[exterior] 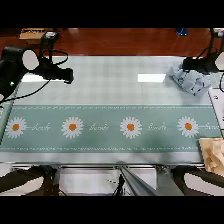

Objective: Fold the shirts.

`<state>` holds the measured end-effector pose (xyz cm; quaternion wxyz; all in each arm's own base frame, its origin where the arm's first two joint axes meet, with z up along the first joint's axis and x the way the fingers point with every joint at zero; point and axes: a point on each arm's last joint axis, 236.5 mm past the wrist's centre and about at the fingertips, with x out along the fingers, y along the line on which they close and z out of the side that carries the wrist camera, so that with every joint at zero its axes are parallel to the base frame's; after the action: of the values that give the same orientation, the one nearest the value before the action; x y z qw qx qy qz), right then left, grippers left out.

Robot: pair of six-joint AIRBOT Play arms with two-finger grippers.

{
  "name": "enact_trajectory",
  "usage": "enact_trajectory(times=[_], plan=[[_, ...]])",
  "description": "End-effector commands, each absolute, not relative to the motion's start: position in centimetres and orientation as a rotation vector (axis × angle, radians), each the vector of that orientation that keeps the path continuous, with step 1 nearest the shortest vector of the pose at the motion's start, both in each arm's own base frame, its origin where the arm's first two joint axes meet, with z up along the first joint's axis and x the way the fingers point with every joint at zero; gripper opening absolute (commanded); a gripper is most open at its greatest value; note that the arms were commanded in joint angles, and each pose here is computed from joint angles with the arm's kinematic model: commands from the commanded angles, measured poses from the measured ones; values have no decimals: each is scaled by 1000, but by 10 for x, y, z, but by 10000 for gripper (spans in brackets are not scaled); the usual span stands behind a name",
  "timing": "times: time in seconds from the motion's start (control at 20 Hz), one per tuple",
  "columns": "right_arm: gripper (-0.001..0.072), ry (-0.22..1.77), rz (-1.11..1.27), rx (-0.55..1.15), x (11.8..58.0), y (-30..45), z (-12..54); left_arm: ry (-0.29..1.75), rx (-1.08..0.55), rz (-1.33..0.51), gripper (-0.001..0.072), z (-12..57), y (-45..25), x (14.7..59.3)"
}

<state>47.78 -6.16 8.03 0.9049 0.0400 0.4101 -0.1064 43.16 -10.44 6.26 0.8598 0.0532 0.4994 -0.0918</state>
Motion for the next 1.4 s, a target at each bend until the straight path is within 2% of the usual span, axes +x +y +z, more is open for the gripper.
enact_trajectory(times=[0.0,0.2,0.5,0.55,0.6,0.65,0.7,0.85,1.05,1.2,1.35], plan=[[587,841,-384,221,484,-131,48,1047,111,-192,683,62,-104,433],[588,931,-393,351,483,-155,-11,1102,118,-188,683,56,-102,421],[585,1007,-367,342,496,-144,-80,1134,121,-186,683,52,-100,415],[554,1016,-361,343,498,-141,-89,1135,122,-186,683,52,-100,415],[379,1023,-360,349,498,-140,-94,1134,121,-186,682,52,-100,415],[108,1024,-359,367,498,-137,-94,1134,121,-186,683,53,-100,415],[14,1011,-354,384,499,-135,-85,1133,121,-186,683,53,-100,415],[14,891,-295,283,504,-135,-13,1092,115,-188,682,72,-101,418],[14,509,-145,275,482,-95,183,912,90,-198,682,165,-103,426],[13,187,29,302,417,-39,328,709,33,-242,682,266,-108,408],[13,-2,166,343,334,10,410,515,-19,-297,682,349,-111,372]])
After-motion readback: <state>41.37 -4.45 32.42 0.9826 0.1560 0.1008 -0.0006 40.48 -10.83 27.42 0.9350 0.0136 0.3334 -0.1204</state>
